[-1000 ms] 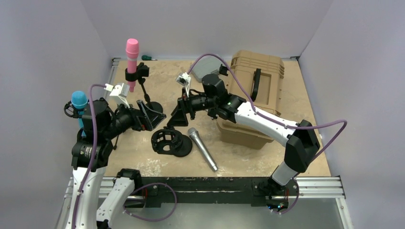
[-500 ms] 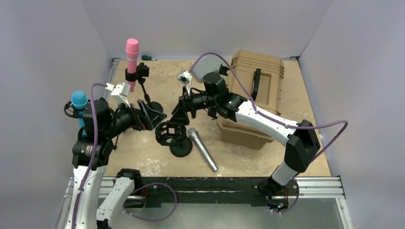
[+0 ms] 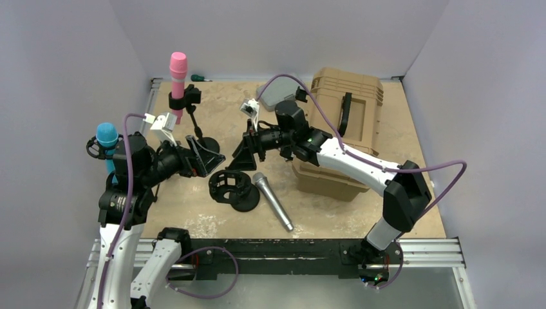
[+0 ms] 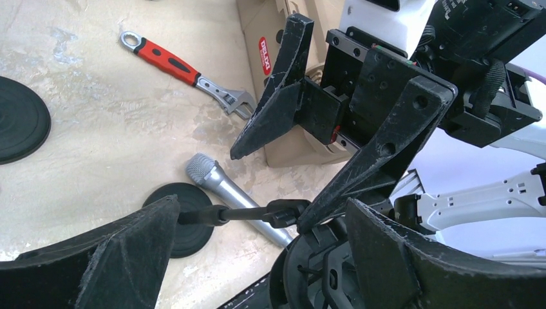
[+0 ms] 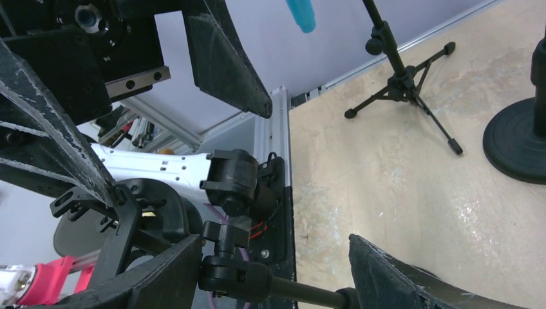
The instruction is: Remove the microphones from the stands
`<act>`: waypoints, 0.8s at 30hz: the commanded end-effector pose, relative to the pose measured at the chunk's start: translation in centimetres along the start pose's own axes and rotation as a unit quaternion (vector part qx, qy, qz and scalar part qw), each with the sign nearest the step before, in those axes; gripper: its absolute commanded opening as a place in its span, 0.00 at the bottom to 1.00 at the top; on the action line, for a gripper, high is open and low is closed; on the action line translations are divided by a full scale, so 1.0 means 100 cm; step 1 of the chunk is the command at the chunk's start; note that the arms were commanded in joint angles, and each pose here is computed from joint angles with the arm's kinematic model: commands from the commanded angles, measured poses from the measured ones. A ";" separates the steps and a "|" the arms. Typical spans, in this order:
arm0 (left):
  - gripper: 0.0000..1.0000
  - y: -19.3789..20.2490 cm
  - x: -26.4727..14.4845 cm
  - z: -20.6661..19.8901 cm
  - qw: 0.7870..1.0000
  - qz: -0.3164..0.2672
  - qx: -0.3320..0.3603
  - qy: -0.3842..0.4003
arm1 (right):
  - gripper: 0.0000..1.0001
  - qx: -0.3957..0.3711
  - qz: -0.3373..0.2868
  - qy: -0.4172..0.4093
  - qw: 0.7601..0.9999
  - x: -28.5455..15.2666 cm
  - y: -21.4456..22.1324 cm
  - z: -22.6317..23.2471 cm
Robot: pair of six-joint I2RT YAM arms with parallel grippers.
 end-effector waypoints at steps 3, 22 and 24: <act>0.98 -0.004 0.000 -0.003 1.000 -0.011 0.011 0.009 | 0.77 0.017 0.013 0.031 0.999 0.007 0.024 -0.033; 0.97 -0.006 -0.007 -0.003 1.000 -0.015 0.020 -0.007 | 0.73 0.049 0.048 0.129 0.989 0.011 0.078 -0.103; 0.98 -0.006 -0.007 -0.003 1.000 -0.015 0.018 -0.004 | 0.73 0.052 0.050 0.138 0.988 0.010 0.084 -0.110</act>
Point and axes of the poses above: each gripper's point midway between its finger pads, its own x axis out along the fingers, its own z axis along the line the jaws close on, y = z × x, the point moved 2 cm from there along -x, back along the fingers, and after that the axes turned 9 degrees about x, right-handed, at the moved point
